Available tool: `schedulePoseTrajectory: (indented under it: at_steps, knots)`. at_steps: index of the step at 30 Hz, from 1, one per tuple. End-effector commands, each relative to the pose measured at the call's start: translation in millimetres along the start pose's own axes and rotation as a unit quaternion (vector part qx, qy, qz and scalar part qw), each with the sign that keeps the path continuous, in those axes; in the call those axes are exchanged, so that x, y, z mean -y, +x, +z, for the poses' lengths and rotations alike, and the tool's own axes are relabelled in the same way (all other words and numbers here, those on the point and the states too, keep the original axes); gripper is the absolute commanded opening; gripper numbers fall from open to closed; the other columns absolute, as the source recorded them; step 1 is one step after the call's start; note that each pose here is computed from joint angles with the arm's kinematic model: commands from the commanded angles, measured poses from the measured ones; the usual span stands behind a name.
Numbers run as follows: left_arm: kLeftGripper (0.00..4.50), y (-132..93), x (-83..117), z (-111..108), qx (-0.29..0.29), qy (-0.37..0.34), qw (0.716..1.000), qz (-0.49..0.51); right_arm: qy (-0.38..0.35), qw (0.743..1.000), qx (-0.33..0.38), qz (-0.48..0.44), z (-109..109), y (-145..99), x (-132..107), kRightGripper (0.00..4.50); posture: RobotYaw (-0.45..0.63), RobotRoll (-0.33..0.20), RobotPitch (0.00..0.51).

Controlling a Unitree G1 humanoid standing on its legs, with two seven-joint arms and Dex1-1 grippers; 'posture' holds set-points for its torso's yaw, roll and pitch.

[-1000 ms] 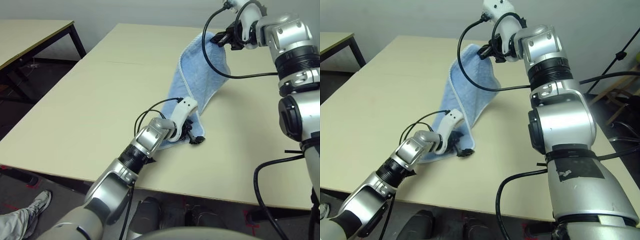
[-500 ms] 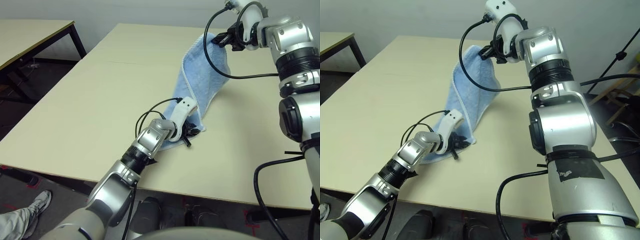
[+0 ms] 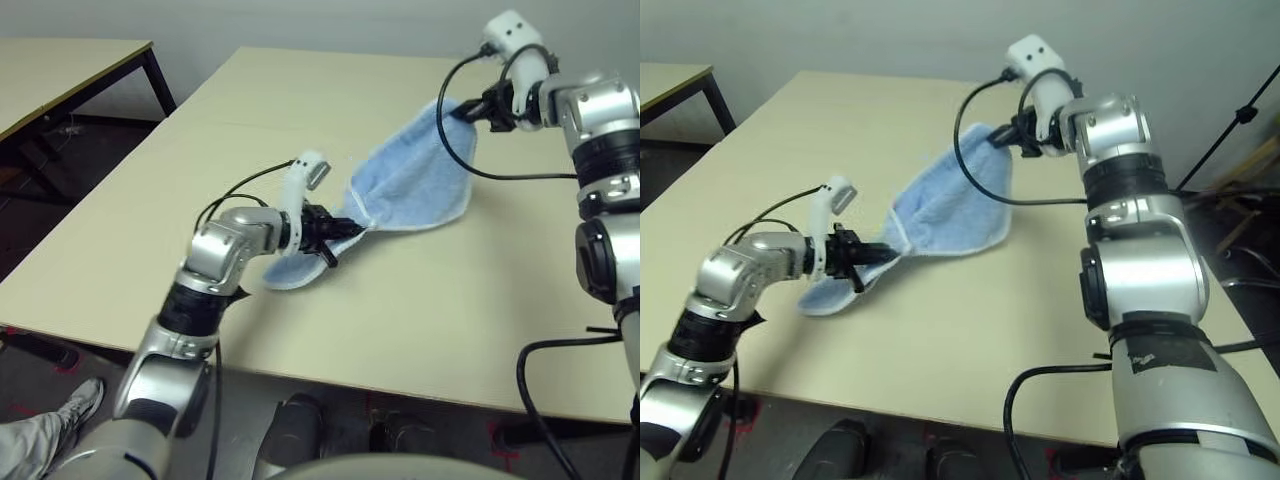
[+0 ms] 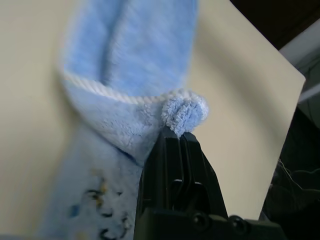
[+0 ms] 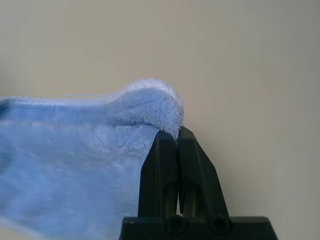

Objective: Fold the towel and set it aside.

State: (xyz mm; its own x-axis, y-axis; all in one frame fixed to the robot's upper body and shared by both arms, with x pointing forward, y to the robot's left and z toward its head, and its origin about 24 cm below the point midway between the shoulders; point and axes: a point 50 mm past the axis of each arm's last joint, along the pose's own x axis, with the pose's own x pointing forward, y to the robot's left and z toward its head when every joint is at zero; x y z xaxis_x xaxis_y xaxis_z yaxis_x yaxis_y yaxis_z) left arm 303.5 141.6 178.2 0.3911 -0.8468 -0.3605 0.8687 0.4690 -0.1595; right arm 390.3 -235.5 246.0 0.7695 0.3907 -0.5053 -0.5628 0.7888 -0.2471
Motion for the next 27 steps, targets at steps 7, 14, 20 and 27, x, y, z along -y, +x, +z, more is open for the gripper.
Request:
schedulePoseTrajectory:
  at_steps: [7, 14, 20, 27]
  knots:
    - [0.02, -41, -27, 6, -0.003, -0.023, 1.000, -0.009, -0.012, 0.997, -0.057, 0.048, -31, -18, -6, 0.00, 0.19, 0.000, 0.025]
    - [0.02, -45, -41, 8, -0.012, -0.008, 1.000, -0.019, -0.016, 0.995, -0.075, 0.058, -40, -24, -7, 0.00, 0.17, 0.000, 0.028]
    - [0.02, -50, -53, 8, -0.008, -0.026, 1.000, -0.010, -0.018, 0.996, -0.071, 0.049, -35, -29, -4, 0.00, 0.15, 0.000, 0.040]
    - [0.02, -56, -61, -3, -0.019, -0.059, 0.998, -0.004, -0.018, 0.997, -0.060, 0.034, -29, -31, 0, 0.00, 0.15, 0.000, 0.045]
